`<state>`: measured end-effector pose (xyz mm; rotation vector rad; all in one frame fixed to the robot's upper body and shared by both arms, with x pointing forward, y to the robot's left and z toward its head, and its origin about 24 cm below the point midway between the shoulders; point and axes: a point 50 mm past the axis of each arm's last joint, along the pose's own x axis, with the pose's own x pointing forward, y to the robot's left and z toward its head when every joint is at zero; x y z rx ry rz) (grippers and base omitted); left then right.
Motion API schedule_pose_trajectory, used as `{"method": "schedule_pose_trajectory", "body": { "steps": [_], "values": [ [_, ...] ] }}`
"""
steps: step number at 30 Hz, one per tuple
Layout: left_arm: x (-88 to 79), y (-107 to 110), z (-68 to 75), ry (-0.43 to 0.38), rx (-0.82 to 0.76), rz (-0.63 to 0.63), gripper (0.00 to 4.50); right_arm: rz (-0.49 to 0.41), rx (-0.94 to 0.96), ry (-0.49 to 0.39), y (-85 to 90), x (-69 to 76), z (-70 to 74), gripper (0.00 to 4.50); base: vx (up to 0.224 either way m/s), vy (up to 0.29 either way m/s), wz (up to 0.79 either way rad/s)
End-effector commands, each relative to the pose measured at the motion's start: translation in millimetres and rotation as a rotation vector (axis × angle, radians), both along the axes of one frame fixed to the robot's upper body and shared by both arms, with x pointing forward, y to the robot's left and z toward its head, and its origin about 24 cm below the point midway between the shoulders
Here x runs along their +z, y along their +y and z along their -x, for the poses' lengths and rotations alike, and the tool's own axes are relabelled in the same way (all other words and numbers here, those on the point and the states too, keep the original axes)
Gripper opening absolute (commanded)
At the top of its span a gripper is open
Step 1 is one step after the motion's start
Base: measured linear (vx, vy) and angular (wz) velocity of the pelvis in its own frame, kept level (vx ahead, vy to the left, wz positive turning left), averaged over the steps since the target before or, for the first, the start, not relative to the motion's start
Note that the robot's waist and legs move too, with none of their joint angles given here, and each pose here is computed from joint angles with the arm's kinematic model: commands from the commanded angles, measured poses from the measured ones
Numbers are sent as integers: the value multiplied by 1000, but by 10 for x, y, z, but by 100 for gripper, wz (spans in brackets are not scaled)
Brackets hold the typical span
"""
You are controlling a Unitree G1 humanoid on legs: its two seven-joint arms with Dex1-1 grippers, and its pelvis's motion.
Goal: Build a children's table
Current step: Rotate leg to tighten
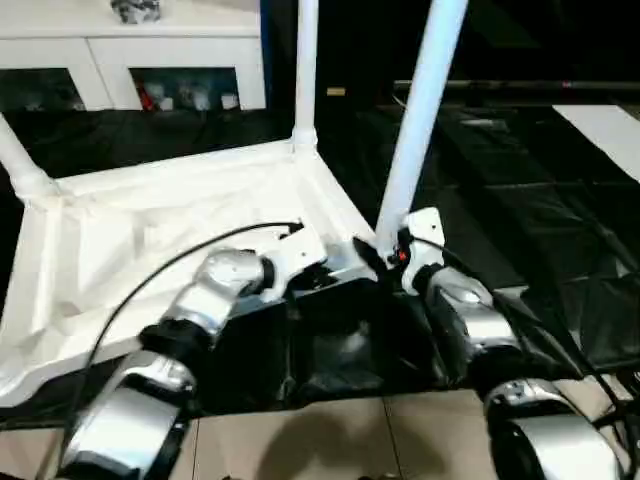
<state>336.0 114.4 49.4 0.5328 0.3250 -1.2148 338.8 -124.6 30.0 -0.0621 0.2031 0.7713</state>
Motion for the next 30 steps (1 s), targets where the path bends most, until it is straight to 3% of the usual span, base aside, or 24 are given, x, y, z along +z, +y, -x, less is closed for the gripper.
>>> {"method": "schedule_pose_trajectory", "body": {
  "steps": [1,9,12,13,20,27,30],
  "values": [
    [76,-92,22,-27,-84,39,0,27,210,3,172,-25,112,365,0,0,0],
    [145,187,86,78,-214,18,0,119,553,52,16,-16,291,365,0,0,0],
    [154,221,89,85,-227,6,0,123,578,58,2,-4,294,365,0,0,0],
    [159,233,86,85,-230,4,0,116,583,60,3,7,289,341,0,0,0],
    [162,283,92,111,-253,-13,0,104,643,93,22,10,319,286,0,0,0],
    [97,226,63,100,-174,-29,0,13,539,110,88,-30,322,272,0,0,0],
    [37,-11,18,81,-43,22,0,-33,298,101,213,-89,218,270,0,0,0]
  ]
}}
